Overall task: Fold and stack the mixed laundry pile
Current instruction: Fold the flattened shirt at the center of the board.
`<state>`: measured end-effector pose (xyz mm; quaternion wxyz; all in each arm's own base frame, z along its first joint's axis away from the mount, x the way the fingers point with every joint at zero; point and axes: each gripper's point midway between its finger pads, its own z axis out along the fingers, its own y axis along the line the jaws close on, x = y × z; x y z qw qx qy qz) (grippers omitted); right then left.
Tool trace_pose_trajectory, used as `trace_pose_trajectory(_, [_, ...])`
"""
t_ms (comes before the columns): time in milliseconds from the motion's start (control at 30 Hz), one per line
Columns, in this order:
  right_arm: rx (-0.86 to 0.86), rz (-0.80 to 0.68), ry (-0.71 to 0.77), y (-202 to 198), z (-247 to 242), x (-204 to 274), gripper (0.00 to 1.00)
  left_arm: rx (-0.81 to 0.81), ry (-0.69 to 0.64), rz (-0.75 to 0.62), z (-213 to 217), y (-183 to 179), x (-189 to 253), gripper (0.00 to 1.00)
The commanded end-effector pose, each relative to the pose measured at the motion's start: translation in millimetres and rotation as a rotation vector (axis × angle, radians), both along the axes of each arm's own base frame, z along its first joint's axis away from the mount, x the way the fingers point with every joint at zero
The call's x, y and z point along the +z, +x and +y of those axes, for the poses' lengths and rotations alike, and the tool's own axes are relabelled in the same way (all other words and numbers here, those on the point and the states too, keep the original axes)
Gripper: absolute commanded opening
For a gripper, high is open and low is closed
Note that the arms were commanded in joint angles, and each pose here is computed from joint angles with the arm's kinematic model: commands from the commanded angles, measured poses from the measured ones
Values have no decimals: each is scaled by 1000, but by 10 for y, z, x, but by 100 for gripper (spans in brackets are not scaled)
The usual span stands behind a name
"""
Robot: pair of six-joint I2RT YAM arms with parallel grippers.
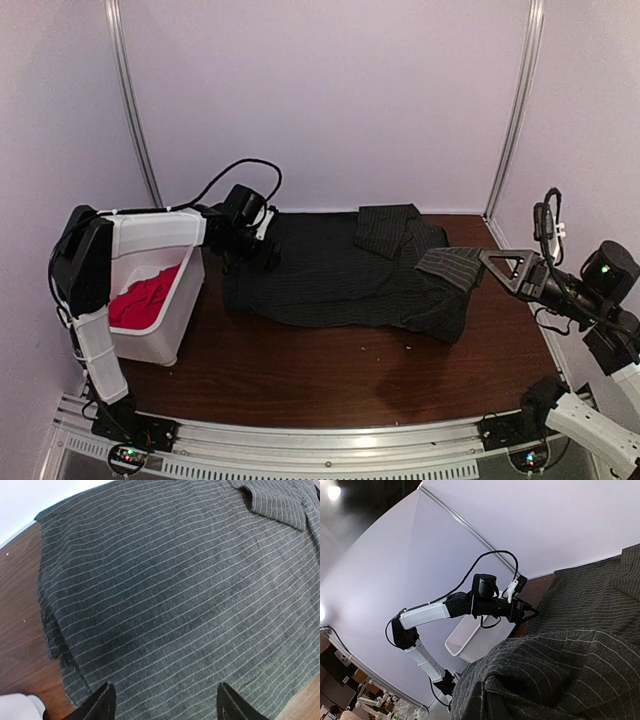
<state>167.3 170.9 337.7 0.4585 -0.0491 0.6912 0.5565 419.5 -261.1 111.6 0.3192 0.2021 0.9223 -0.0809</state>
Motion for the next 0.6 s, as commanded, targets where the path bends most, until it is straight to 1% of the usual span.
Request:
trace_pose_trajectory(0, [-3,-47,3,-68,-30,142,0,-55,36,62,13,-131,-127,68])
trace_pose_trajectory(133, [5,-69,10,-121,-42,195,0,-80,58,126,170,-581,-344,65])
trace_pose_trajectory(233, [4,-68,6,-102,-34,152,0,-79,55,186,288,-949,-535,60])
trace_pose_trajectory(300, [-4,-49,-4,-39,-18,87,0,-83,58,207,331,-1132,-599,57])
trace_pose_trajectory(367, [-10,-23,-17,46,10,8,0,-64,60,239,377,-1261,-680,53])
trace_pose_trajectory(433, [-16,8,-29,149,48,-75,0,-93,19,287,288,-1405,-740,51])
trace_pose_trajectory(567, [32,37,-20,286,190,-184,0,-96,13,275,243,-1464,-701,50])
